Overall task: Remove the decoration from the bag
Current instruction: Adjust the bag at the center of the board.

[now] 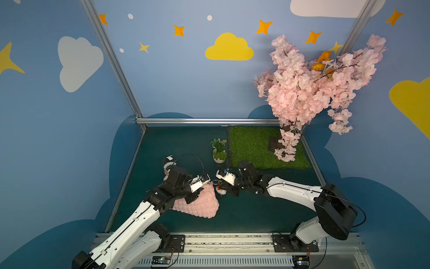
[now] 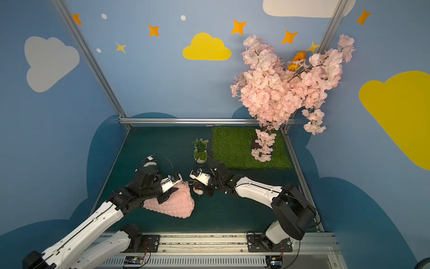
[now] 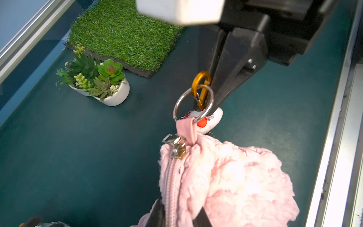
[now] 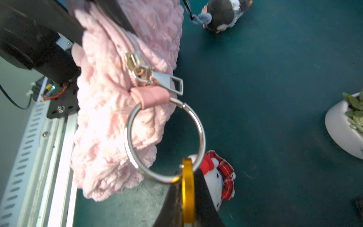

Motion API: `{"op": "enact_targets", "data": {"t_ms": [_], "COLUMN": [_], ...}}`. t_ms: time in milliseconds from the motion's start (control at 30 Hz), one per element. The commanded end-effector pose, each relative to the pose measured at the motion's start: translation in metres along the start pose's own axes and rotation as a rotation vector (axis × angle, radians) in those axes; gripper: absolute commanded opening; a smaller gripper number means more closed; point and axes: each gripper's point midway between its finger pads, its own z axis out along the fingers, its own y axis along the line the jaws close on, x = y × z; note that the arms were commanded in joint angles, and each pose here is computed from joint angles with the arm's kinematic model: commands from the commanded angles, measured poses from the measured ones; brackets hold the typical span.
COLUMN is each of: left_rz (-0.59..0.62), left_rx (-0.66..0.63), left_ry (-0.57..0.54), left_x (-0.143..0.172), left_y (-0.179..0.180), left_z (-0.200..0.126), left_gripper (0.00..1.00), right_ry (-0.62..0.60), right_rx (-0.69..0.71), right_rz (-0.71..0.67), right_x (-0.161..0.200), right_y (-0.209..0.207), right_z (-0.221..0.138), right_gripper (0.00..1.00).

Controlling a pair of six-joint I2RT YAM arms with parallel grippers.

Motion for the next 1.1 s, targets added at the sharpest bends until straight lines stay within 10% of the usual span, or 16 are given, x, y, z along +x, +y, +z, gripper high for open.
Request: {"op": "enact_targets", "data": {"t_ms": [0, 1067], "left_rz": [-0.034, -0.381], "left_rx": [0.066, 0.41], "left_ry": [-0.019, -0.178], "left_x": [0.0, -0.065], "left_y": [-0.011, -0.05], "left_z": [0.004, -0.005], "left_gripper": [0.24, 0.5], "right_ry": [0.096, -0.015], "right_rx": [0.065, 0.153], "right_rz": [-0.08, -0.262], "right_x": [0.009, -0.032], "right_y": [-0.002, 0.007], "right_z": [-0.014, -0.048], "right_gripper": [0.04, 0.02]}}
